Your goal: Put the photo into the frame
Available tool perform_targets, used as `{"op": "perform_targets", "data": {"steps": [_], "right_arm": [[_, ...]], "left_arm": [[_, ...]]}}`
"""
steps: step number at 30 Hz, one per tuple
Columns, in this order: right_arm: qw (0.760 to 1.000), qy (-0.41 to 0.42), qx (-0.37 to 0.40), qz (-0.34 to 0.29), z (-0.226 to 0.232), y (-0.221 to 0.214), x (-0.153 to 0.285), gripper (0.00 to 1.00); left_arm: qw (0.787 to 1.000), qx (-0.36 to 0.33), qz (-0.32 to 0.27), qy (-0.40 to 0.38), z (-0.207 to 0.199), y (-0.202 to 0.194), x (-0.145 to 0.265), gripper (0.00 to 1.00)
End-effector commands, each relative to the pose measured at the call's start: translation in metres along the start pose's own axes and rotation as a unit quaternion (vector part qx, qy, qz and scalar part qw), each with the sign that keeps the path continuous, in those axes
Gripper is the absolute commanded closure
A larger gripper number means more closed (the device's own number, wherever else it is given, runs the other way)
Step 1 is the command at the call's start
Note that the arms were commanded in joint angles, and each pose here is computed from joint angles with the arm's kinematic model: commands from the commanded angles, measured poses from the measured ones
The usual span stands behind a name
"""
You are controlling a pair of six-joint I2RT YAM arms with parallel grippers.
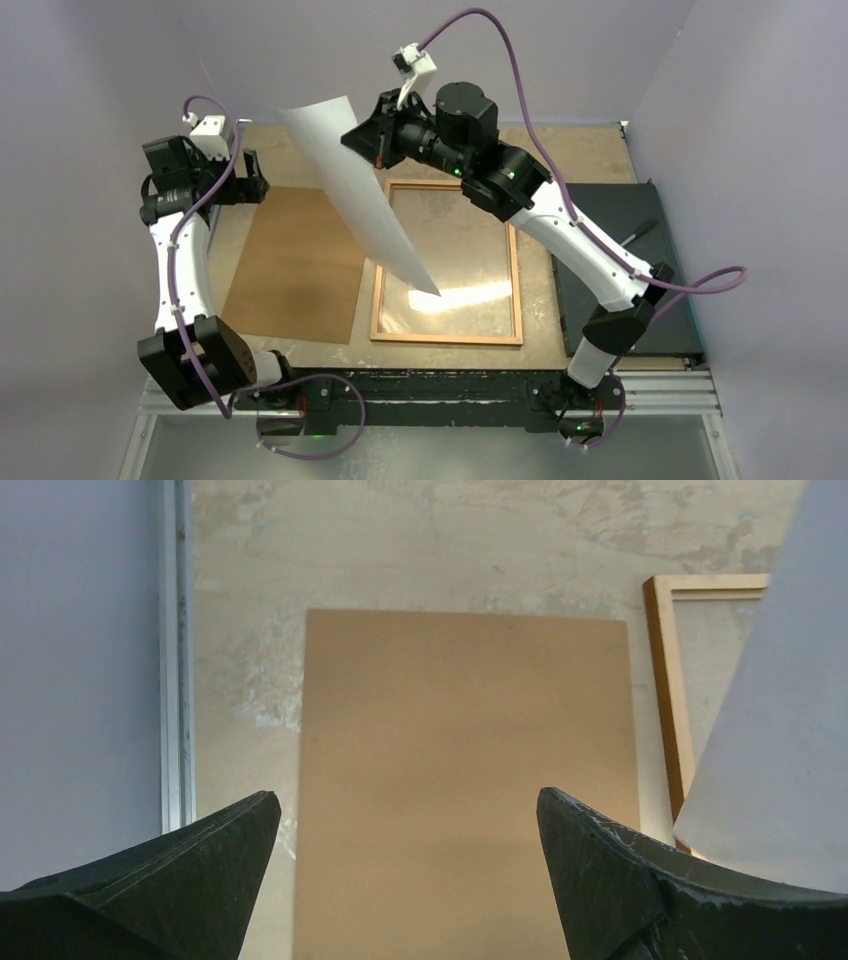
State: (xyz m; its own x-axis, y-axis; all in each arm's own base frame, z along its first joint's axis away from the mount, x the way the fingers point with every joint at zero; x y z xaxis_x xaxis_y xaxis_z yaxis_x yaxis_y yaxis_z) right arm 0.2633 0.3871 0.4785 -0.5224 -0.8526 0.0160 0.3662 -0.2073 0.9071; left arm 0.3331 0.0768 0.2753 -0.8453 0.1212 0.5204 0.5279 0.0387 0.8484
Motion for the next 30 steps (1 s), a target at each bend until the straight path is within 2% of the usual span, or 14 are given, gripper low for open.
{"op": "perform_targets", "data": {"steps": [1,5,7,14,18,22,30], "right_arm": [[0.997,0.060,-0.047,0.026,0.034,-0.004,0.013,1.00],[0.993,0.073,-0.077,0.059,0.037,-0.019,0.017,1.00],[0.993,0.043,-0.092,0.066,0.022,-0.022,0.019,1.00],[0.981,-0.128,-0.135,0.057,-0.097,-0.043,0.045,1.00],[0.969,-0.190,-0.150,0.052,-0.142,-0.060,0.060,1.00],[0.959,-0.243,-0.142,0.028,-0.168,-0.058,0.071,1.00],[0.940,-0.317,-0.123,0.026,-0.200,-0.061,0.079,1.00]], "left_arm": [[0.999,0.017,-0.010,0.033,0.014,-0.003,0.007,0.00],[0.998,0.024,-0.009,0.058,0.026,-0.009,0.011,0.00],[0.998,0.032,-0.017,0.058,0.031,-0.010,0.015,0.00],[0.998,0.021,-0.009,0.055,0.033,-0.022,0.012,0.00],[0.998,0.014,0.000,0.057,0.035,-0.026,0.011,0.00],[0.999,0.007,0.008,0.051,0.033,-0.033,0.011,0.00],[0.999,0.013,0.017,0.033,0.031,-0.045,0.002,0.00]]}}
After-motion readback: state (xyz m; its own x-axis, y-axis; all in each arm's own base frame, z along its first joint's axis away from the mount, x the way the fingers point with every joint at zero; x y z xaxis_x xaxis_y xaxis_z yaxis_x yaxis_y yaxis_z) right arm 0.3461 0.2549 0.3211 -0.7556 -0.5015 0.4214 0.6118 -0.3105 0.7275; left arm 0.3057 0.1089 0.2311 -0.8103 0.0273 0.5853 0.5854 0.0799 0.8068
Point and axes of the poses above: each gripper's point midway between its finger pads, its own x axis back along the fingers, its own z axis along the line the jaws close on, y = z × x, the point moved 4 cm from there along x, back along the fingers, and after that the axes turned 1 degree about x, right-handed, at the moved point
